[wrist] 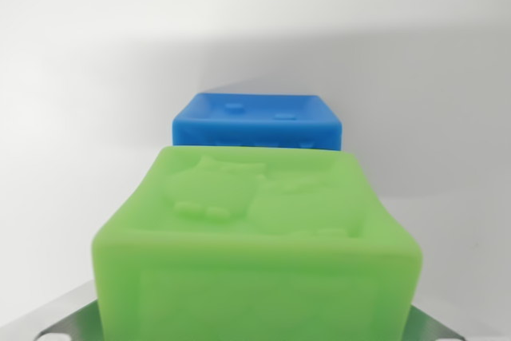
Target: Stack cube
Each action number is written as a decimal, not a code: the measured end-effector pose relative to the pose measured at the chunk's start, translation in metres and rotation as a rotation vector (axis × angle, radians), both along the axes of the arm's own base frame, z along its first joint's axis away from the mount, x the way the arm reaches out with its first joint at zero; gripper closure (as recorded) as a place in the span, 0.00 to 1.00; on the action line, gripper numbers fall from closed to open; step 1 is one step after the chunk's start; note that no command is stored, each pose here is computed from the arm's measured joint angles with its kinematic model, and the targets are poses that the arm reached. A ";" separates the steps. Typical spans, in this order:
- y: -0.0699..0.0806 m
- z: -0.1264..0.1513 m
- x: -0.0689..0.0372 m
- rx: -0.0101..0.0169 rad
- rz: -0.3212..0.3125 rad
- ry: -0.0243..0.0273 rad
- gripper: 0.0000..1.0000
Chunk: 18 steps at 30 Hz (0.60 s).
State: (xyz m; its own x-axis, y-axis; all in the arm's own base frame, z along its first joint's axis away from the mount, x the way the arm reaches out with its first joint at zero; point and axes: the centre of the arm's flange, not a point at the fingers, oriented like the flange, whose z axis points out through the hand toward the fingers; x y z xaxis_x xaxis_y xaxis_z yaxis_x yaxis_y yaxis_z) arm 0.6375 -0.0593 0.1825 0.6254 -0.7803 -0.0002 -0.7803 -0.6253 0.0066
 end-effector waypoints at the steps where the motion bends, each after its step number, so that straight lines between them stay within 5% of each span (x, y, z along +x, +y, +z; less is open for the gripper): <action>1: 0.000 -0.002 0.000 -0.0001 0.000 0.0001 1.00; 14: 0.000 -0.012 0.000 0.0000 0.000 -0.0014 1.00; 15: 0.000 -0.012 0.001 0.0000 -0.001 -0.0015 0.00; 18: 0.000 -0.012 0.001 0.0000 -0.001 -0.0015 0.00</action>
State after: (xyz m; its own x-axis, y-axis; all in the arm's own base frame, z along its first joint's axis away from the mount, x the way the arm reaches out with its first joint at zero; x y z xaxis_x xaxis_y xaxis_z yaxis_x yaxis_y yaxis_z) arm 0.6380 -0.0594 0.1706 0.6250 -0.7807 0.0007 -0.7807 -0.6249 0.0054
